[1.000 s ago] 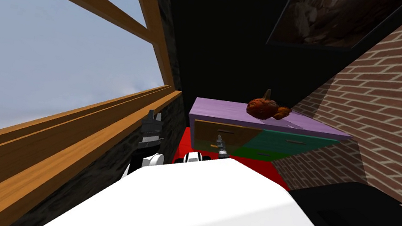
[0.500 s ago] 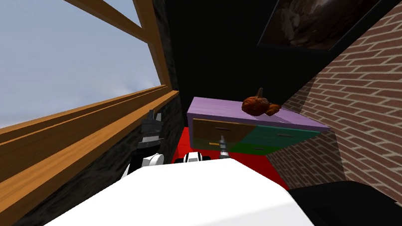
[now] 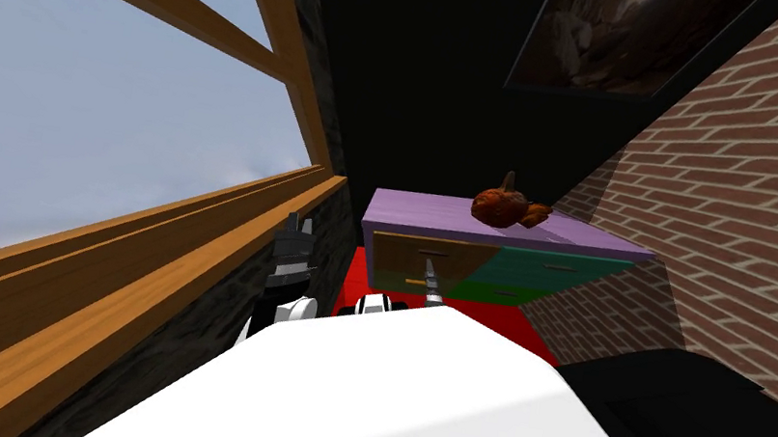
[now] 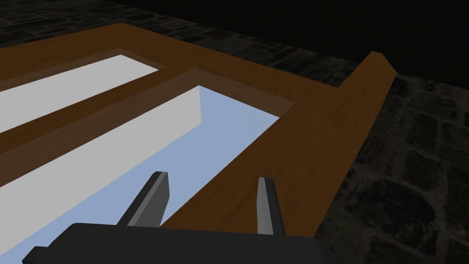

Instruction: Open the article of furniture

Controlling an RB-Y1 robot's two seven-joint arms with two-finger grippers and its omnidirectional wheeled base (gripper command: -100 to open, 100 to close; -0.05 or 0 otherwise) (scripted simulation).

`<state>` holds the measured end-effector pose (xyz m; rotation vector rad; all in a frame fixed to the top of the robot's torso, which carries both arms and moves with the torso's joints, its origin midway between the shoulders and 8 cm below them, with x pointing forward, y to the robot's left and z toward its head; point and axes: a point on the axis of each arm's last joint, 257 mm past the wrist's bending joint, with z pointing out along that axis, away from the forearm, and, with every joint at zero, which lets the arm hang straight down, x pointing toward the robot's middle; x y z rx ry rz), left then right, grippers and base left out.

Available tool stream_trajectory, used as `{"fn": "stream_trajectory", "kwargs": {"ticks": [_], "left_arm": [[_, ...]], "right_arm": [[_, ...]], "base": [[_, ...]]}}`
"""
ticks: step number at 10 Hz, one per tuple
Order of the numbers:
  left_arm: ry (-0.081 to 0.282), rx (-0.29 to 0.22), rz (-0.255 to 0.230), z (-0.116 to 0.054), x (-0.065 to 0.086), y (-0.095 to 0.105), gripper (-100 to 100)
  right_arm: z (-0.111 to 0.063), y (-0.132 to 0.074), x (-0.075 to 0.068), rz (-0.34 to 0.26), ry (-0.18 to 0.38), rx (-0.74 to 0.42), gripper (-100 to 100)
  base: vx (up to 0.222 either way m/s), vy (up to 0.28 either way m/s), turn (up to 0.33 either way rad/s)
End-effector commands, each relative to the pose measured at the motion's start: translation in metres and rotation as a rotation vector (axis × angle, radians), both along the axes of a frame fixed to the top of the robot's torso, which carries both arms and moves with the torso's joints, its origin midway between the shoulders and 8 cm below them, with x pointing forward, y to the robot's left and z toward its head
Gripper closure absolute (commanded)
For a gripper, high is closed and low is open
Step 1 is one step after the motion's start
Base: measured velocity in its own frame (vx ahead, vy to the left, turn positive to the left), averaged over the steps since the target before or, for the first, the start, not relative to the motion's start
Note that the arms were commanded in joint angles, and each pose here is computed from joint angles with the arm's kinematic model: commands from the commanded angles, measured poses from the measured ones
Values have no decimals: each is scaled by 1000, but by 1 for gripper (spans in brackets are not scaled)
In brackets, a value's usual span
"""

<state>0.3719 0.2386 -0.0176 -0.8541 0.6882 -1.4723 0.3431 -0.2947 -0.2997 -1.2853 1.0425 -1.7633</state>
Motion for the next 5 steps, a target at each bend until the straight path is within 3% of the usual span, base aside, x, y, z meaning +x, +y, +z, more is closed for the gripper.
{"fn": "stream_trajectory", "kwargs": {"ticks": [1,5], "left_arm": [[0,0,0,0,0,0,0],[0,0,0,0,0,0,0]], "right_arm": [[0,6,-3,19,13,59,-100],[0,15,-8,47,36,150,-100]], "base": [[56,-18,36],[52,-19,41]]}}
